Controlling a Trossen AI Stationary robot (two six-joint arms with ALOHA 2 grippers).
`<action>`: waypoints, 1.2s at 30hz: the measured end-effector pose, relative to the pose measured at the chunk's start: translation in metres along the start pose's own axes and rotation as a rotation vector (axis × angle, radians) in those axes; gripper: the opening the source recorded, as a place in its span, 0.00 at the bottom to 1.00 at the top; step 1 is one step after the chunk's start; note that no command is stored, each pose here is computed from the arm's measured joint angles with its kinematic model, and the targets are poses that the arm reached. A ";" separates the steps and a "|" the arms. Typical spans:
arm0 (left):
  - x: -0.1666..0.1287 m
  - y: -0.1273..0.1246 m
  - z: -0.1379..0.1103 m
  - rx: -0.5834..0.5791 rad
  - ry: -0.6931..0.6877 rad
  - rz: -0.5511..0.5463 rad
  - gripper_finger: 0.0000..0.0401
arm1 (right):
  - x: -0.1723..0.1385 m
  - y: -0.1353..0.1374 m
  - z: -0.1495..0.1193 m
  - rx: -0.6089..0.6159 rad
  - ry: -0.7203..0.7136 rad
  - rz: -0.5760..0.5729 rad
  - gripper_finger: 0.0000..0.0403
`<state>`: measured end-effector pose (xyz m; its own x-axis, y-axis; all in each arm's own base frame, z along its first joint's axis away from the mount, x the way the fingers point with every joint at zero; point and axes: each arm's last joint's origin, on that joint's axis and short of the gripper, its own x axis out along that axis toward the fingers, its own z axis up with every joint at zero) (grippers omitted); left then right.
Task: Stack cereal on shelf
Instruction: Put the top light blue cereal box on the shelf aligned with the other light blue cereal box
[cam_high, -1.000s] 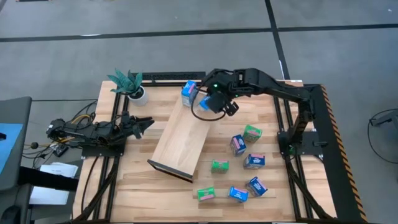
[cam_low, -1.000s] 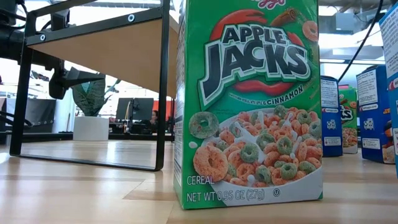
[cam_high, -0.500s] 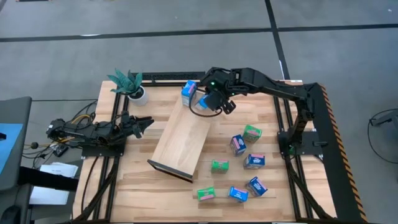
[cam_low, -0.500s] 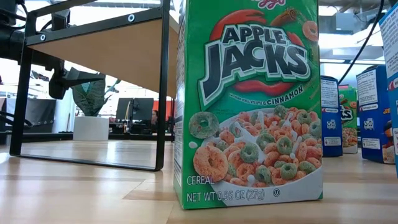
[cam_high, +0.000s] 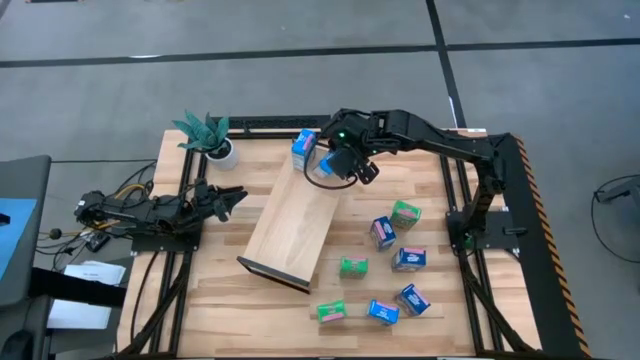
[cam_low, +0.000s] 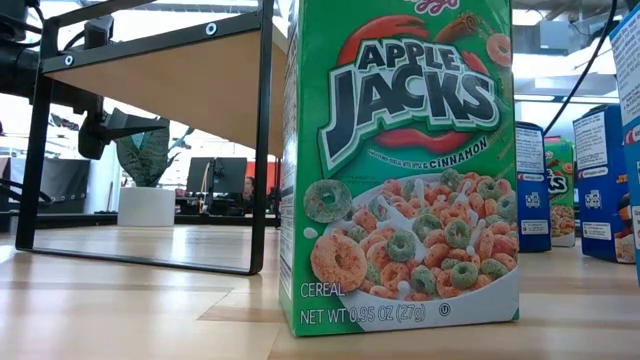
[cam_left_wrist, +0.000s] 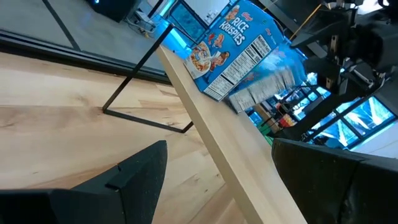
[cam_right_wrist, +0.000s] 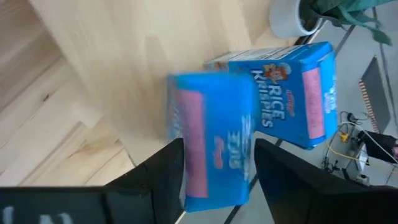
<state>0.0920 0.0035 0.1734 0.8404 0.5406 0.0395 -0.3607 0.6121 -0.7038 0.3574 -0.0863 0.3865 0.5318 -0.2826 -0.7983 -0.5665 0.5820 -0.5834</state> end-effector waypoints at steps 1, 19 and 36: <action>0.000 0.000 0.000 0.000 0.000 0.000 0.70 | 0.000 -0.001 0.000 0.001 -0.003 -0.006 0.57; 0.000 0.000 0.000 0.000 0.000 0.000 0.70 | -0.012 0.009 0.003 0.178 0.071 0.011 0.60; 0.000 0.000 0.000 0.026 -0.001 0.001 0.70 | -0.036 0.025 -0.034 0.843 -0.187 -0.032 0.14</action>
<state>0.0919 0.0036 0.1734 0.8399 0.5414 0.0395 -0.3717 0.6266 -0.6849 0.3030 -0.0872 0.3955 0.6768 -0.2216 -0.7020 0.0675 0.9683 -0.2405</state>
